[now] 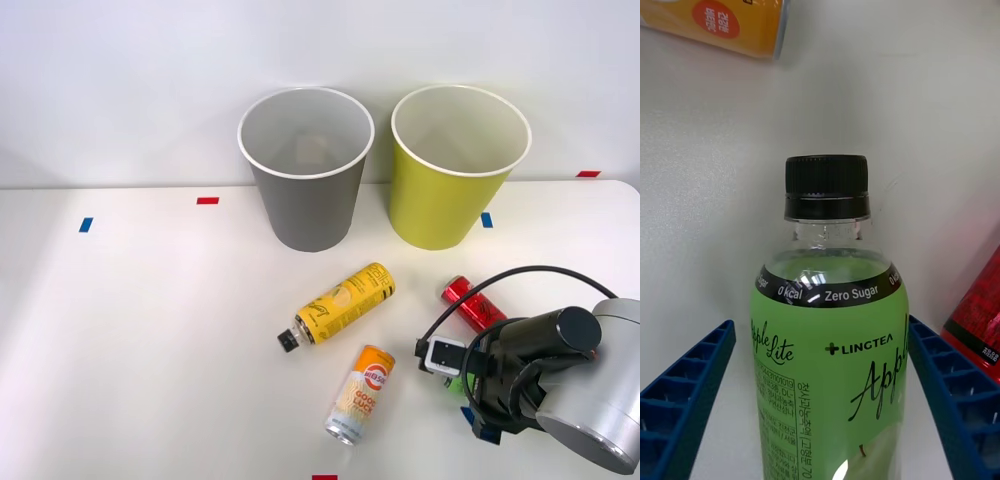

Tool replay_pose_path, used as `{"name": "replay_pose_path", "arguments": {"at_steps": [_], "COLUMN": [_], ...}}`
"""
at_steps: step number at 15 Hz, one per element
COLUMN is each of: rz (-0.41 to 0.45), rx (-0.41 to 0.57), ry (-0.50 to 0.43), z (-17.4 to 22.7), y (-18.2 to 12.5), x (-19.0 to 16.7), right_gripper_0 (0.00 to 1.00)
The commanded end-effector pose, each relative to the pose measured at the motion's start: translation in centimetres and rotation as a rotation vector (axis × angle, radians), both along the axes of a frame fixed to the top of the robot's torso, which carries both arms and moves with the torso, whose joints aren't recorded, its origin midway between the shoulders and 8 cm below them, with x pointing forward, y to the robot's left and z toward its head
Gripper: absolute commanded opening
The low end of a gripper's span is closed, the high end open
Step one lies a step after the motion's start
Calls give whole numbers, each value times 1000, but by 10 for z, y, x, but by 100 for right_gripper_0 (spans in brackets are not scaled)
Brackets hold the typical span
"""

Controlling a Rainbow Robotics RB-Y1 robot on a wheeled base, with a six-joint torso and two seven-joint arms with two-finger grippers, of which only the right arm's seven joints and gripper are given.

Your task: Put cans in the gray bin, plastic bottles in the light green bin

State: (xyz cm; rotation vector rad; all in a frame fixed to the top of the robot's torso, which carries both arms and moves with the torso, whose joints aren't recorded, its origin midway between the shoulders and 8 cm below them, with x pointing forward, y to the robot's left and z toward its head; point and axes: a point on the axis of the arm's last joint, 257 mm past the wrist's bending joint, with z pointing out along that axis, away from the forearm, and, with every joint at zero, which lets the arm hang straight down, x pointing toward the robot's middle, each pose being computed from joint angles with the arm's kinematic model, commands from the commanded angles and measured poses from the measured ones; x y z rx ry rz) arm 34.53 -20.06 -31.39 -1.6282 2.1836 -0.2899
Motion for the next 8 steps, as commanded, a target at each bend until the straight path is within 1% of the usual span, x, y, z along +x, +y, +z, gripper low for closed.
{"name": "replay_pose_path", "arguments": {"at_steps": [1,4,6,8], "rz": [1,-1,-3,-5], "rx": [-5,-7,26,70], "ry": [-9,-17,-41,-86], "z": [1,2,8,23], "y": [0,-1,6,14], "x": [2,4,9,16], "right_gripper_0": [0,0,0,0]}}
